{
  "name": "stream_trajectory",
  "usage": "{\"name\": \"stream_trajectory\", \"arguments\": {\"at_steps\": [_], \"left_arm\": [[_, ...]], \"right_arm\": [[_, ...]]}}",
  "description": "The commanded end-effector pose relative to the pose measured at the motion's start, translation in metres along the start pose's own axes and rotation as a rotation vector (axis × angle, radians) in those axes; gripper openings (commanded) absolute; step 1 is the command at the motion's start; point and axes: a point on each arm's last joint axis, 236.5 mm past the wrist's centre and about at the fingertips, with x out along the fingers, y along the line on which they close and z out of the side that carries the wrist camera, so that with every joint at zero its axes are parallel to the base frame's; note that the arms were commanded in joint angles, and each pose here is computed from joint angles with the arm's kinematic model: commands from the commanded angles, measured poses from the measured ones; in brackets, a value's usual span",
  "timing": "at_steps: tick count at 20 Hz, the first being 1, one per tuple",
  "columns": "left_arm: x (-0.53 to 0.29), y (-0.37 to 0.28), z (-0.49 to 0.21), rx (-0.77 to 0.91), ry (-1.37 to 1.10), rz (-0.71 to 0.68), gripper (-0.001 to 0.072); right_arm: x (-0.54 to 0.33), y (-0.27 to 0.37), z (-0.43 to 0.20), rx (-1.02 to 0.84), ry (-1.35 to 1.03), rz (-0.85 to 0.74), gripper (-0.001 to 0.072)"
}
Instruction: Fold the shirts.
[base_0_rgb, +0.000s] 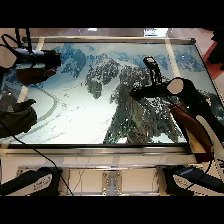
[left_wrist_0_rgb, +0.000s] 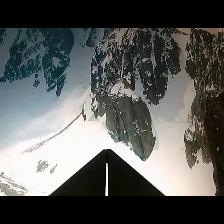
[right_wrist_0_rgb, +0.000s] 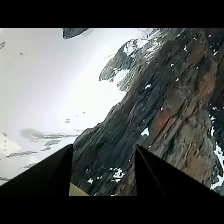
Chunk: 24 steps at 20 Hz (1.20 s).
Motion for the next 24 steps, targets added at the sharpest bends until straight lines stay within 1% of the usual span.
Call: {"name": "stream_trajectory", "arguments": {"at_steps": [1, 21, 24], "left_arm": [[0.000, 0.000, 0.000, 0.001, 0.000, 0.000, 0.0010], [0.000, 0.000, 0.000, 0.001, 0.000, 0.000, 0.0010], [0.000, 0.000, 0.000, 0.001, 0.000, 0.000, 0.0011]], "right_arm": [[0.000, 0.000, 0.000, 0.000, 0.001, 0.001, 0.0445], [0.000, 0.000, 0.000, 0.000, 0.001, 0.001, 0.0445], [0.000, -0.004, 0.011, -0.020, -0.048, -0.019, 0.0444]]}}
